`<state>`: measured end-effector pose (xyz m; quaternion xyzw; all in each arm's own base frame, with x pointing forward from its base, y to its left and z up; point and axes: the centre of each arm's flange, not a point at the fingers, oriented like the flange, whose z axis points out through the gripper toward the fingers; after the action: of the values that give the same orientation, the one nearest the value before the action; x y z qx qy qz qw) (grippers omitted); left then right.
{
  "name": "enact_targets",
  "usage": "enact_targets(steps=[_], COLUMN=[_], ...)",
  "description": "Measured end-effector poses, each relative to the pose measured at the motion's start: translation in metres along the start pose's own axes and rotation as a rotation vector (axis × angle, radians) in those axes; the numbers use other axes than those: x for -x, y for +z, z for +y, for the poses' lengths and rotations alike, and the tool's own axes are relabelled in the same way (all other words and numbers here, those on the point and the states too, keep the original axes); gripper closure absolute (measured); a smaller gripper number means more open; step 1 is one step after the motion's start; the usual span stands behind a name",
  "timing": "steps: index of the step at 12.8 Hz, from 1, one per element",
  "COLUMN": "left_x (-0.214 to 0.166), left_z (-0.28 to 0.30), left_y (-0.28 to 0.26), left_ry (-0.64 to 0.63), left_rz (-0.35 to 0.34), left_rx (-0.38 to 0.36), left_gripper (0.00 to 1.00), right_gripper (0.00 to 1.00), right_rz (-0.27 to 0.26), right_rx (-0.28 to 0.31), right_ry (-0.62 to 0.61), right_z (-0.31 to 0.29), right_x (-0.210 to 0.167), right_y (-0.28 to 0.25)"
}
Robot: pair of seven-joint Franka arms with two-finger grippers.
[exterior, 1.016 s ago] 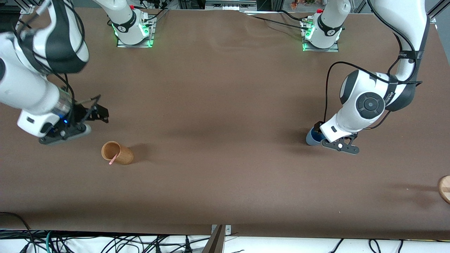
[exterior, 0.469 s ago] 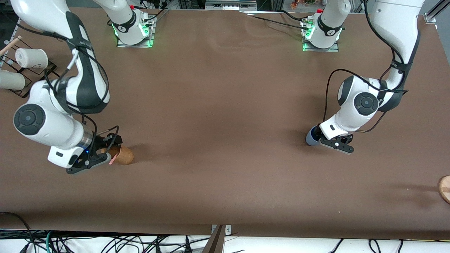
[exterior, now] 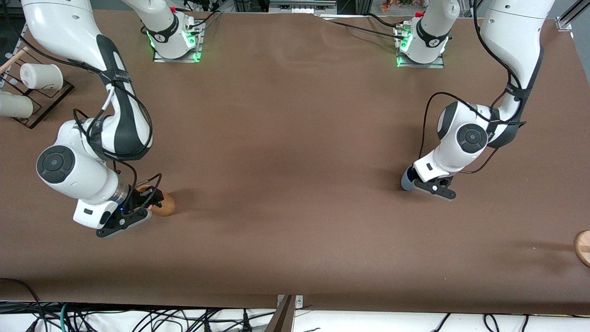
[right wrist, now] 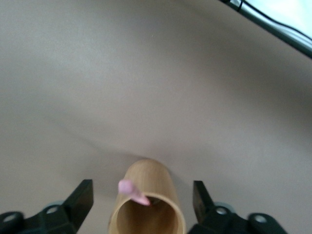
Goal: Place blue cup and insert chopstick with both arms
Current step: 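Lower the cup with the left gripper while the right gripper grasps the chopstick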
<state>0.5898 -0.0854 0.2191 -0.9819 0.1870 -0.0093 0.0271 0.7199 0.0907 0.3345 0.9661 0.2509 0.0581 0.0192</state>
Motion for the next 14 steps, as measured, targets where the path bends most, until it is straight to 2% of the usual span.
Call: enact_targets(steps=[1,2,3,5,9,14], left_x=[-0.002,-0.004,-0.01,-0.027,-0.054,-0.049], left_z=[0.0,0.002,0.01,0.049,0.176,0.352], left_y=[-0.004,-0.009,-0.016,-0.041,-0.095,-0.074], left_ry=[0.001,0.004,0.015,-0.005,-0.195,-0.38], left_rz=[0.008,0.017,0.023,-0.01,-0.008,-0.061], left_rx=[-0.002,-0.004,0.001,0.024,0.082,0.136], left_gripper=[0.95,0.95,0.95,0.95,0.95,0.95], right_gripper=[0.13,0.21,0.22,0.34,0.47,0.53], right_rz=[0.0,-0.005,-0.012,-0.025,-0.032,-0.018], right_rx=[0.001,-0.001,-0.004,-0.01,-0.012,-0.005], right_ry=[-0.007,-0.009,-0.01,-0.01,-0.011,-0.01], right_z=[0.0,-0.001,-0.002,-0.003,-0.003,-0.001], right_x=[0.0,0.002,0.004,0.008,0.011,0.01], right_y=[0.005,0.01,0.015,0.021,0.024,0.014])
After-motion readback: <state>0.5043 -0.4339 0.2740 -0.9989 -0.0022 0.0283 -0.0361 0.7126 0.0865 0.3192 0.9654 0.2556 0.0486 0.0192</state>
